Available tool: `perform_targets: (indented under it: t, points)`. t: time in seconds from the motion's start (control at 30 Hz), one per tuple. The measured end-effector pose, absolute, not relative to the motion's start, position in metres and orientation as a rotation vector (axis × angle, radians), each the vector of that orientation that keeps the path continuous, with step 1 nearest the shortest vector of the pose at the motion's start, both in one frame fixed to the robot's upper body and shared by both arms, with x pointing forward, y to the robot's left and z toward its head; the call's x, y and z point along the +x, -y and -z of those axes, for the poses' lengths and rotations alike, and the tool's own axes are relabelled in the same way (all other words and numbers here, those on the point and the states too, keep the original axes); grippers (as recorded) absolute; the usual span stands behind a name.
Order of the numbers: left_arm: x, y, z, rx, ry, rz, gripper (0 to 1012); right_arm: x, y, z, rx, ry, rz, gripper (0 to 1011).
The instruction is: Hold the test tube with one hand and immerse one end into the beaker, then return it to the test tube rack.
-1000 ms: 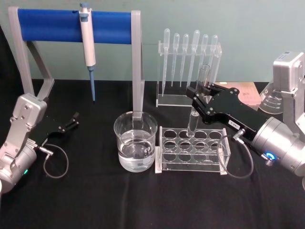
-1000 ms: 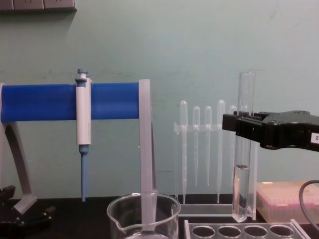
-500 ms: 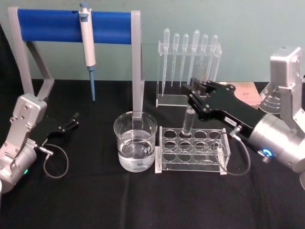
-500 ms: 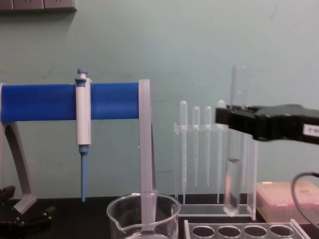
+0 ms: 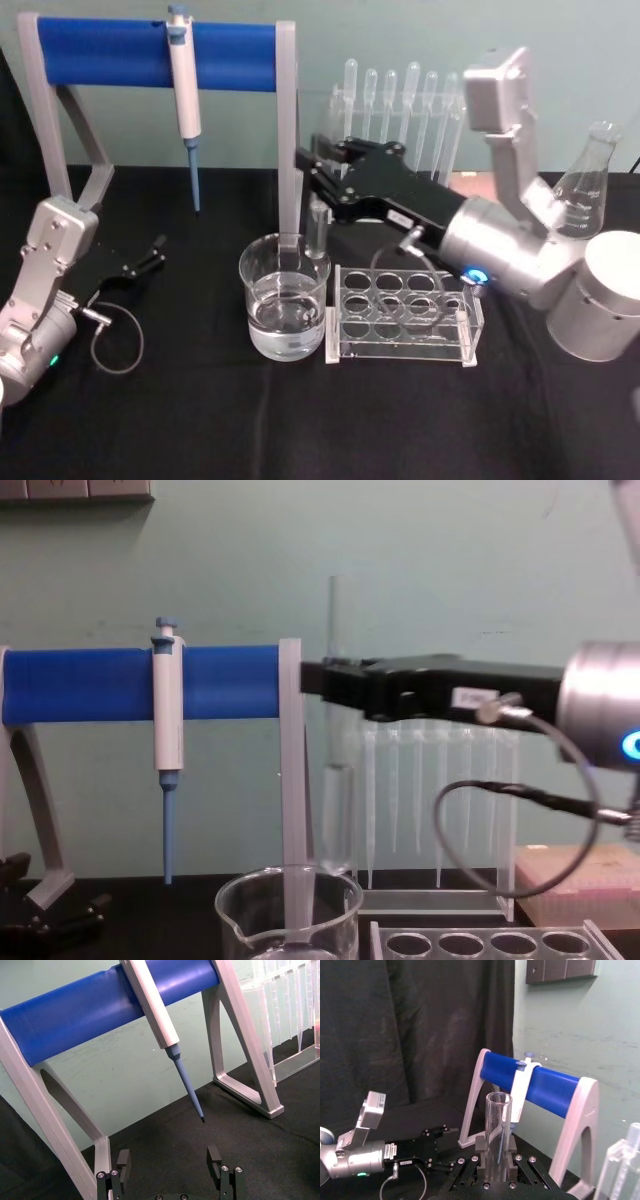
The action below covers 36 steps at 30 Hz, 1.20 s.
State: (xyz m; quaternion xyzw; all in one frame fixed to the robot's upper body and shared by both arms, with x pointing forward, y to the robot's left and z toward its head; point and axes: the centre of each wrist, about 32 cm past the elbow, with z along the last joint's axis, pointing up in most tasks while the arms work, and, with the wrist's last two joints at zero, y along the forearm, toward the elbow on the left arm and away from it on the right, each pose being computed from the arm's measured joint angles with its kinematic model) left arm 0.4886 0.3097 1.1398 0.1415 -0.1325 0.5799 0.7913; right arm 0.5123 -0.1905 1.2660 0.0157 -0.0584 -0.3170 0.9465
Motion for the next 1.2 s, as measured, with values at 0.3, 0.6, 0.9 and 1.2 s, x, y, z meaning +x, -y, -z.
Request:
perform_targets:
  t: [0.3, 0.6, 0.9, 1.2]
  points:
    - [0.489, -0.31, -1.14, 0.304, 0.285, -1.248, 1000, 0.533, 0.172, -1.235, 0.026, 0.084, 0.608, 225]
    - [0.489, -0.31, -1.14, 0.304, 0.285, -1.248, 1000, 0.537, 0.168, -1.205, -0.008, 0.058, 0.579, 225]
    - [0.489, -0.31, -1.14, 0.304, 0.285, -1.248, 1000, 0.536, 0.166, -1.181, -0.038, 0.064, 0.546, 224]
    - [0.489, -0.31, -1.14, 0.304, 0.285, -1.248, 1000, 0.535, 0.166, -1.181, -0.044, 0.072, 0.543, 225]
